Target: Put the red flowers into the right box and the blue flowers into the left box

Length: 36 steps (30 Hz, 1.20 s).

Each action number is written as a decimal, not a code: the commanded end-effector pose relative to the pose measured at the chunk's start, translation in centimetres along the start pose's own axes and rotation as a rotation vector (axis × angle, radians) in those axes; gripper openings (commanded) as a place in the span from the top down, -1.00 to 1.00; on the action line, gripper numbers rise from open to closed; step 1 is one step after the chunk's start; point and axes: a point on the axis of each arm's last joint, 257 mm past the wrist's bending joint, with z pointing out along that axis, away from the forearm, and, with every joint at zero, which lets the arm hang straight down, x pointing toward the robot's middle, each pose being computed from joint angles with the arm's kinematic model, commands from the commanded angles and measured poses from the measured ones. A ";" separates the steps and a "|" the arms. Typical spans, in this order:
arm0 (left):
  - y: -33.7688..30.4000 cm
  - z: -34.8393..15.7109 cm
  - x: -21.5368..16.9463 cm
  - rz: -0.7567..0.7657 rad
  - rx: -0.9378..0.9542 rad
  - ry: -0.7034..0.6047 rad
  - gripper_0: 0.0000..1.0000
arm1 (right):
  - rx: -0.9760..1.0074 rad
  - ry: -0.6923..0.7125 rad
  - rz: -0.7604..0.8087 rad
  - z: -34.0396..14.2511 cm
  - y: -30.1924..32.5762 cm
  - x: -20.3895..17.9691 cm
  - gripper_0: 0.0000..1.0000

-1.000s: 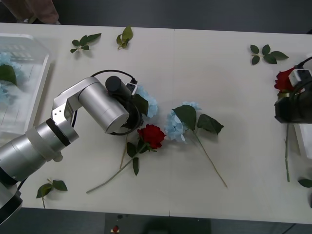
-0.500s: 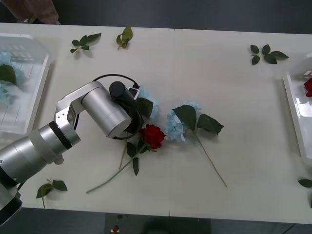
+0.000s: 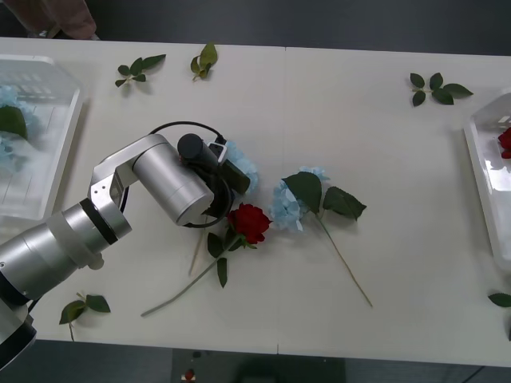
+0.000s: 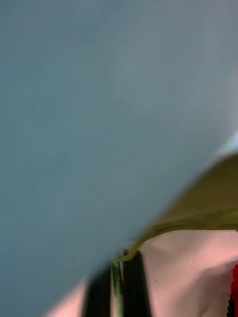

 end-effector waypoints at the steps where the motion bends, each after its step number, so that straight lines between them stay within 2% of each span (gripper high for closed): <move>1: -0.3 -0.5 -1.2 -0.034 0.011 -0.027 1.00 | 0.047 -0.046 -0.056 0.0 -3.4 -1.3 1.00; 5: 0.0 -0.6 -1.7 -0.041 0.011 -0.044 1.00 | 0.062 -0.051 -0.081 2.1 -4.5 -0.6 1.00; 10: 1.4 -3.4 -4.4 -0.033 0.008 -0.119 1.00 | 0.097 -0.050 -0.130 4.4 -5.2 0.1 1.00; 17: 5.6 -11.5 -7.5 -0.086 0.010 -0.156 1.00 | 0.117 -0.083 -0.182 7.5 -3.8 0.1 1.00; 27: 15.6 -21.8 -8.2 -0.170 -0.107 -0.147 1.00 | 0.113 -0.123 -0.204 9.0 -2.5 -0.3 0.96; 28: 17.0 -23.0 -8.2 -0.170 -0.122 -0.144 1.00 | 0.117 -0.123 -0.207 9.0 -2.6 -0.3 0.87; 30: 19.3 -24.8 -7.8 -0.172 -0.151 -0.130 1.00 | 0.118 -0.129 -0.211 9.0 -2.6 -0.5 0.44; 31: 20.9 -25.7 -7.6 -0.181 -0.164 -0.119 1.00 | 0.118 -0.133 -0.215 8.9 -2.6 -0.6 -0.07; 32: 22.1 -26.5 -7.3 -0.186 -0.170 -0.111 1.00 | 0.119 -0.132 -0.218 8.9 -2.6 -0.6 -0.48; 34: 24.5 -27.6 -6.8 -0.187 -0.179 -0.107 1.00 | 0.119 -0.138 -0.227 8.8 -2.5 -0.8 -0.86; 36: 26.6 -28.1 -5.8 -0.183 -0.187 -0.094 1.00 | 0.118 -0.142 -0.237 8.8 -2.4 -1.0 -0.96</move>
